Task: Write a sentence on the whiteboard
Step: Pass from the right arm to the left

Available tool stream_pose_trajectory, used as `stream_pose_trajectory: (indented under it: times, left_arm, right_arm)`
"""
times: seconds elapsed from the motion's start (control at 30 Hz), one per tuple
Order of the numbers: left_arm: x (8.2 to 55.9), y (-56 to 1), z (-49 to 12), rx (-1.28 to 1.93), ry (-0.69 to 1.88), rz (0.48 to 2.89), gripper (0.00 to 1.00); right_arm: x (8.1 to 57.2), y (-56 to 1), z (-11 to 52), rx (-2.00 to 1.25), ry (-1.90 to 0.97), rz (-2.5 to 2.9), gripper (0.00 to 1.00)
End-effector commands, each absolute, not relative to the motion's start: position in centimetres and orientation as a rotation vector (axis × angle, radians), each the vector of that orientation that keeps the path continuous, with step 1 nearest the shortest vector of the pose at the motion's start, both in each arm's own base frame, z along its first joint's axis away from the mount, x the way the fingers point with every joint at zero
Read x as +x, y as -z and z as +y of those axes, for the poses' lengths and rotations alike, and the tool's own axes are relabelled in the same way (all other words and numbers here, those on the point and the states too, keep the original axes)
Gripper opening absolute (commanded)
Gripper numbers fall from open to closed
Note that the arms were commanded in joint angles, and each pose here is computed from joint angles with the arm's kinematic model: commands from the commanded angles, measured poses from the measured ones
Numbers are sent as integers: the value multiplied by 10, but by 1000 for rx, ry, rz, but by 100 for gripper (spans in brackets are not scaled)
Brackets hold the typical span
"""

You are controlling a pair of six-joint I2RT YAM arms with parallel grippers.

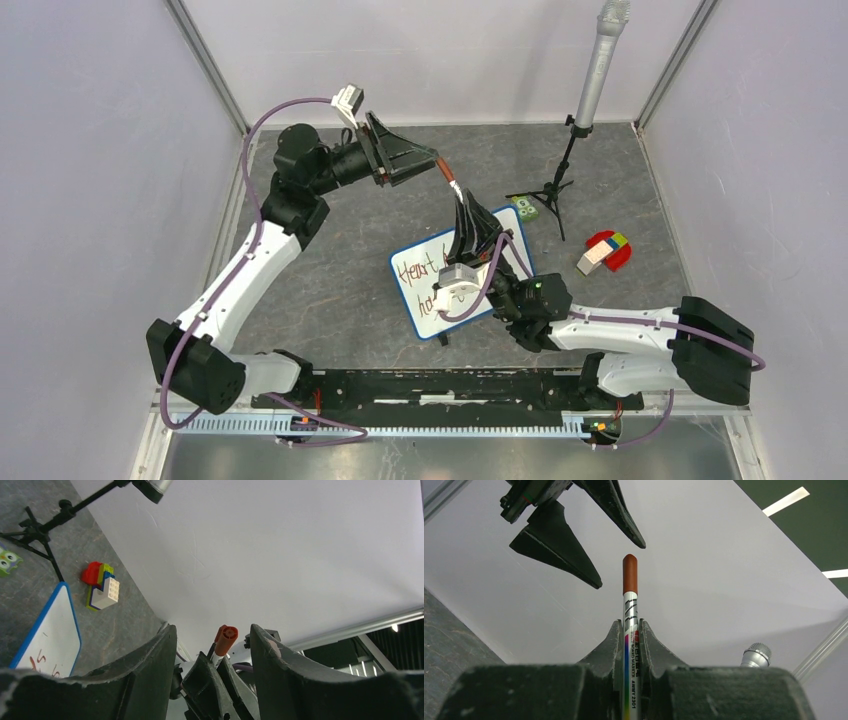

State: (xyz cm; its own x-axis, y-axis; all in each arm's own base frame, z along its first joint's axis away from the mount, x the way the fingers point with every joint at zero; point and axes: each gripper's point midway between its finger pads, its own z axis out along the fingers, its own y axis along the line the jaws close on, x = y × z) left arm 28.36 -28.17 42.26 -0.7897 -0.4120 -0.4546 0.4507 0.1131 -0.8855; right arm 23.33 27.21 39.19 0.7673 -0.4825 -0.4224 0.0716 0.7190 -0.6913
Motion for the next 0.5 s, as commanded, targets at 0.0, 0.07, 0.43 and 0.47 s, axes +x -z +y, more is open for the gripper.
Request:
stream_pose_trajectory:
  times: [0.0,0.07,0.43,0.47]
  left_arm:
    - [266,-440,-288,186,1753,1684,61]
    - [265,-438,-290,189,1756,1689,59]
    - [260,-439,-299,228,1756,1683,50]
    - [260,-439,-300,231,1756,1680,48]
  right_arm:
    - [221,-415,264,-635,318,565,0]
    - [220,-416,265,-636,317,560,0]
    - [220,-415,272,-649,307,577,0]
    - [220,-414,273,-653,307,579,0]
